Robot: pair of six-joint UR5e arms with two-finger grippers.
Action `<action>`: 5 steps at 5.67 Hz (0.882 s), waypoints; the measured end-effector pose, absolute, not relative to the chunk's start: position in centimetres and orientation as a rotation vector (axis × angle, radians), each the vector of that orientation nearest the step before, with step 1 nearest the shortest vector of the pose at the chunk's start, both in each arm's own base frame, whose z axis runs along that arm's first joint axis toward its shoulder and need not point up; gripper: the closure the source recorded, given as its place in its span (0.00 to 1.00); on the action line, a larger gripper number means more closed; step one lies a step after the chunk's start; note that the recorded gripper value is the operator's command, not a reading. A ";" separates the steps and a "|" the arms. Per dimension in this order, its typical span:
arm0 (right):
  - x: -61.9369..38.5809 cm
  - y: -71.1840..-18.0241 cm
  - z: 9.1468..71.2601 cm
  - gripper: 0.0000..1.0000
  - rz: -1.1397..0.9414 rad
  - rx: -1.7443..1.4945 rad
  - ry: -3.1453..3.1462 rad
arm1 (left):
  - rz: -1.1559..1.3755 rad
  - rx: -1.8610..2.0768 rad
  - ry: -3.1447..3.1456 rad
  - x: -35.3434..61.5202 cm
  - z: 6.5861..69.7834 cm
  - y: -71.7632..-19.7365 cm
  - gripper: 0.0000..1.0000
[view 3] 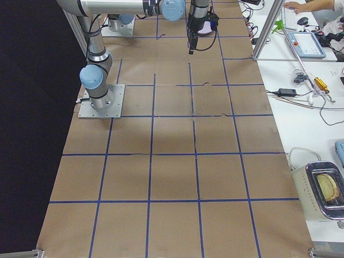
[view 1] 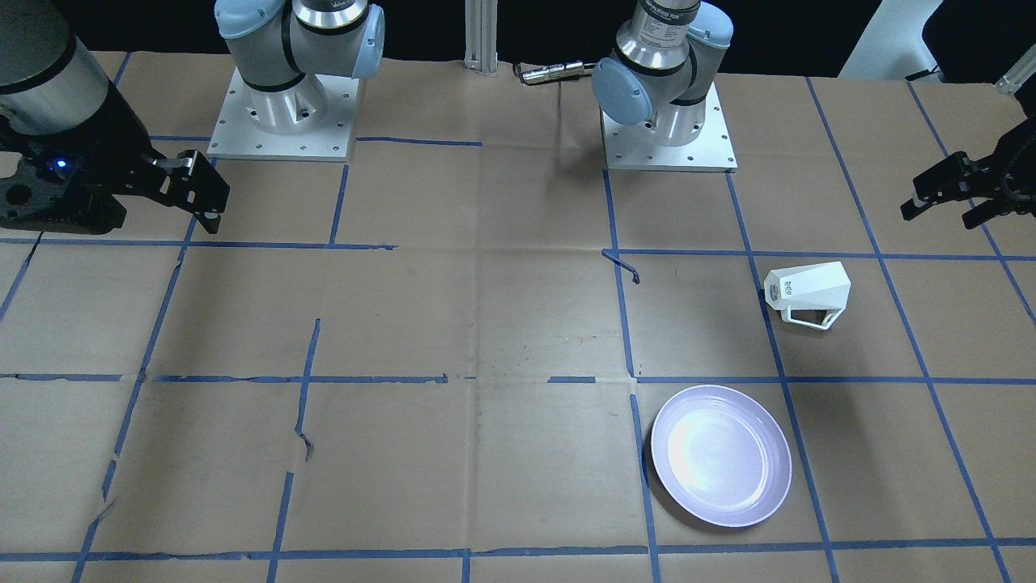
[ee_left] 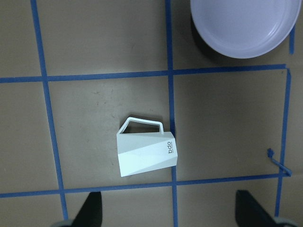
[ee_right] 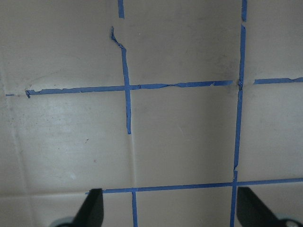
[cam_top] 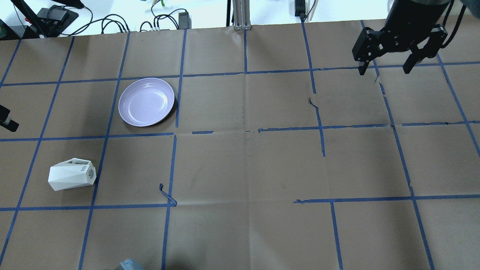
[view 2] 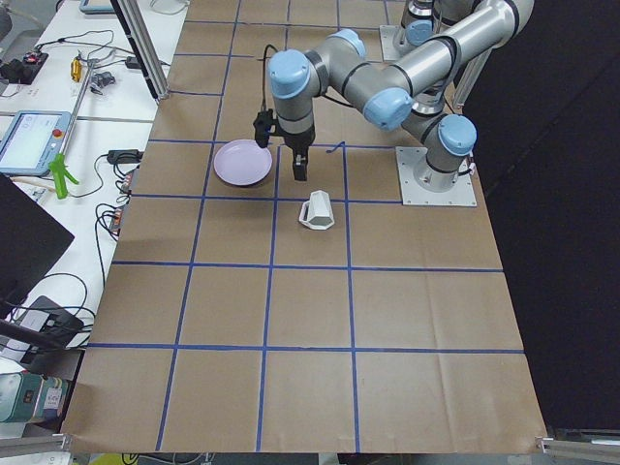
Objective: Flip cup and place on plate
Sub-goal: 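Close the left gripper on the open rim of the white cup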
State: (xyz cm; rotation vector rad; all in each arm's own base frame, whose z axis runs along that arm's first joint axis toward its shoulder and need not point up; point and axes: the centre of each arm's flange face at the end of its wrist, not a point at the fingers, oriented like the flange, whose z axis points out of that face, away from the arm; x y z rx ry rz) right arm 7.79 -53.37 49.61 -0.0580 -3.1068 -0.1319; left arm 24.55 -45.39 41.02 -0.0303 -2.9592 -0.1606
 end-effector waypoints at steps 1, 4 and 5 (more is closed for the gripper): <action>7.8 -53.4 49.6 0.00 -0.132 -0.058 -3.107 | -0.158 -0.008 -2.868 28.4 37.3 -43.8 0.01; 7.8 -53.4 49.6 0.00 -0.132 -0.058 -3.107 | -0.060 -0.010 -2.582 34.7 27.0 -42.7 0.01; 7.8 -53.4 49.6 0.00 -0.132 -0.058 -3.107 | -0.037 -0.026 -2.508 35.3 25.2 -42.3 0.01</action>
